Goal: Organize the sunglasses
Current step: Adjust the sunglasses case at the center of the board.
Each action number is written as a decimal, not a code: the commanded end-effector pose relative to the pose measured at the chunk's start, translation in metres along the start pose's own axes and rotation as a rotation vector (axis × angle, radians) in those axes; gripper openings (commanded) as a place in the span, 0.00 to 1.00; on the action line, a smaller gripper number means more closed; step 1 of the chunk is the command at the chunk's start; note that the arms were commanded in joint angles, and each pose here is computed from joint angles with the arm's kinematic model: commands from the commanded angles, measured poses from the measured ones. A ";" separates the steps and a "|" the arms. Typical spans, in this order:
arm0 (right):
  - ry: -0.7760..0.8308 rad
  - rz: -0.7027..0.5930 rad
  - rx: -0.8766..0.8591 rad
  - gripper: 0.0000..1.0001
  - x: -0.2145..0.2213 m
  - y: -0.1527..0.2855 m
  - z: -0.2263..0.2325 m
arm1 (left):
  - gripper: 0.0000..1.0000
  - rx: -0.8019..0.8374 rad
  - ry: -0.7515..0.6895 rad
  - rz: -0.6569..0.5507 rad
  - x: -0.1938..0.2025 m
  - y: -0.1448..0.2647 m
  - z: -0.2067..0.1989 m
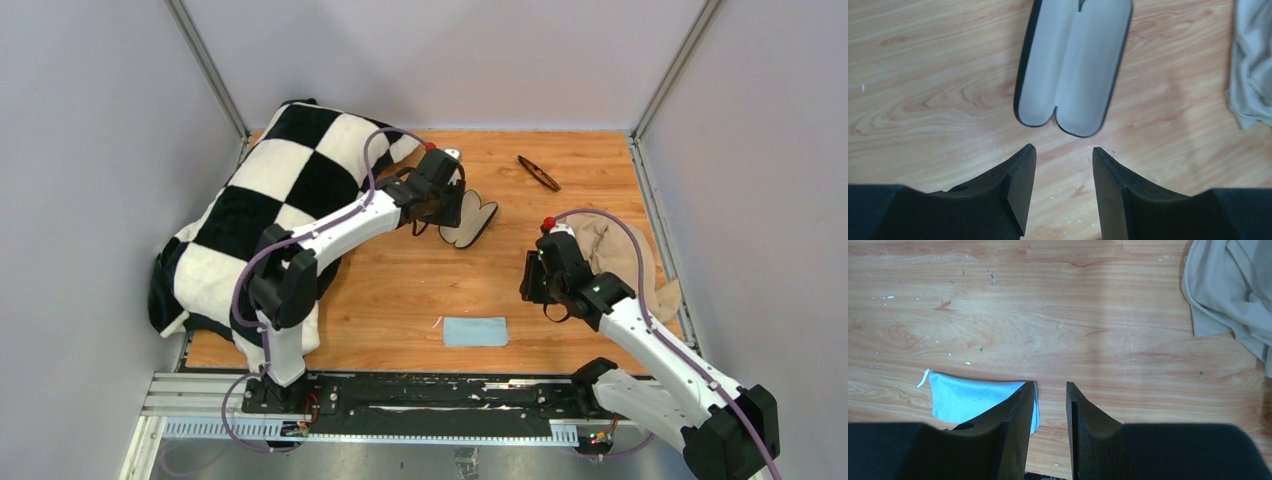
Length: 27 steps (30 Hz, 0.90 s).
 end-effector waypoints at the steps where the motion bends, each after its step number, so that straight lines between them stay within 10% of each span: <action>1: 0.009 0.032 0.029 0.36 0.006 0.004 -0.010 | 0.53 -0.074 -0.127 0.099 0.000 -0.019 0.018; 27: -0.006 0.029 0.041 0.34 -0.001 0.011 -0.013 | 0.38 -0.117 -0.170 0.207 -0.005 -0.092 0.043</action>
Point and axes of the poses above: each gripper's point midway between its finger pads, its own y axis back along the fingers, its own z axis along the line the jaws close on, x = y × z, the point moved 9 cm from there along y, back along the fingers, and after that the axes turned 10 degrees about -y, right-handed, at the moved point
